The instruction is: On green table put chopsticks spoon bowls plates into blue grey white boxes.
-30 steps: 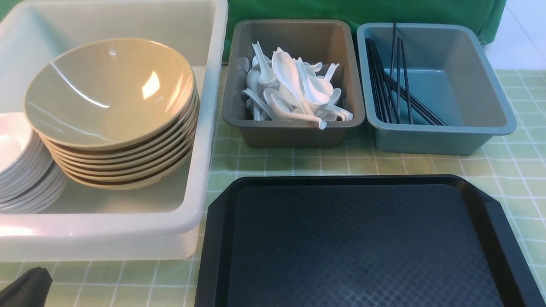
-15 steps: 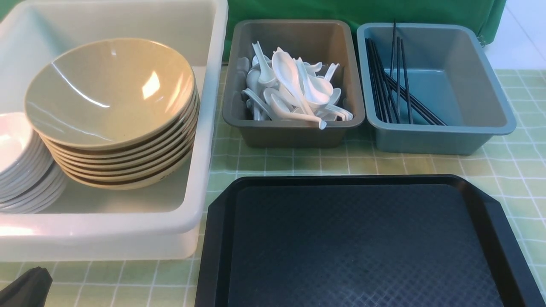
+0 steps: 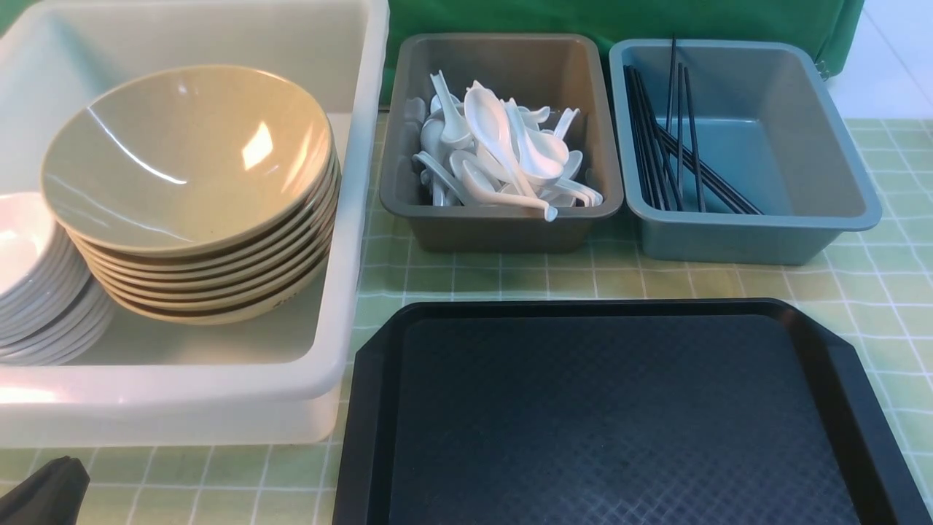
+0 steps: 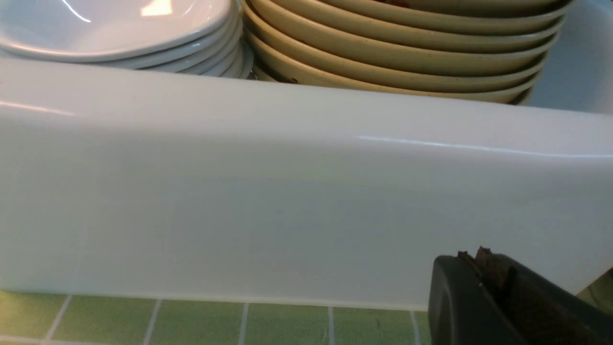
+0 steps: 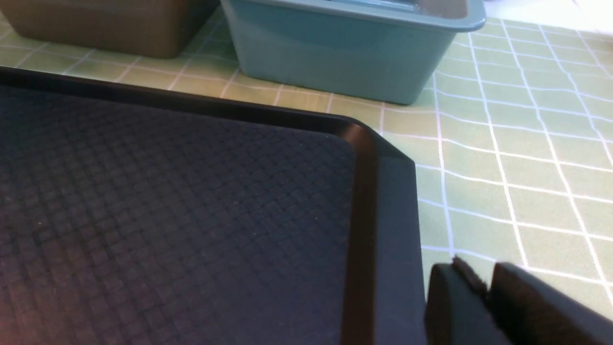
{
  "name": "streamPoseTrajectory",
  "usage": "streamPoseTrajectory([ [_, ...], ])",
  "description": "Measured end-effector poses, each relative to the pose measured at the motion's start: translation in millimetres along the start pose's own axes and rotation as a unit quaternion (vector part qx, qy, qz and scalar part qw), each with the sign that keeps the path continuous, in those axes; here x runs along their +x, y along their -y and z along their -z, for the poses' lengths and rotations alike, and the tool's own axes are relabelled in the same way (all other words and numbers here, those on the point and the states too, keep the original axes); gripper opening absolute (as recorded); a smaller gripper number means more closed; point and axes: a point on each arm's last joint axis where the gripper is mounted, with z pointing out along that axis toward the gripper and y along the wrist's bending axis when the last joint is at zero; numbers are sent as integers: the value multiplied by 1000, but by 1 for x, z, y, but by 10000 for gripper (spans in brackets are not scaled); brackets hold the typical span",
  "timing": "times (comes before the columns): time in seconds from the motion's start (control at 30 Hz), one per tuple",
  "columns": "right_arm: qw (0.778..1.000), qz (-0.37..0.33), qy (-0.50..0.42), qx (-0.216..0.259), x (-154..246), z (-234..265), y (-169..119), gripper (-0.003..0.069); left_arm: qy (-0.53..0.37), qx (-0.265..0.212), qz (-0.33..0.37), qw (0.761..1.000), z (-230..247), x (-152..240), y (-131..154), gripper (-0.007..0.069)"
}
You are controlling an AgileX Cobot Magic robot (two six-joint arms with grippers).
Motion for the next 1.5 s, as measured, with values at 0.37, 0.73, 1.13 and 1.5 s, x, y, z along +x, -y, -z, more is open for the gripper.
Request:
streamPoseTrajectory([
  [0.37, 1000, 0, 0, 0, 0, 0, 0, 130, 0, 0, 0, 1000, 0, 0, 0, -1],
  [0.73, 1000, -2, 0, 0, 0, 0, 0, 132, 0, 0, 0, 1000, 0, 0, 0, -1],
  [1.13, 1000, -6, 0, 0, 0, 0, 0, 141, 1, 0, 0, 1000, 0, 0, 0, -1],
  [1.5, 1000, -7, 0, 0, 0, 0, 0, 150, 1, 1, 3, 1000, 0, 0, 0, -1],
])
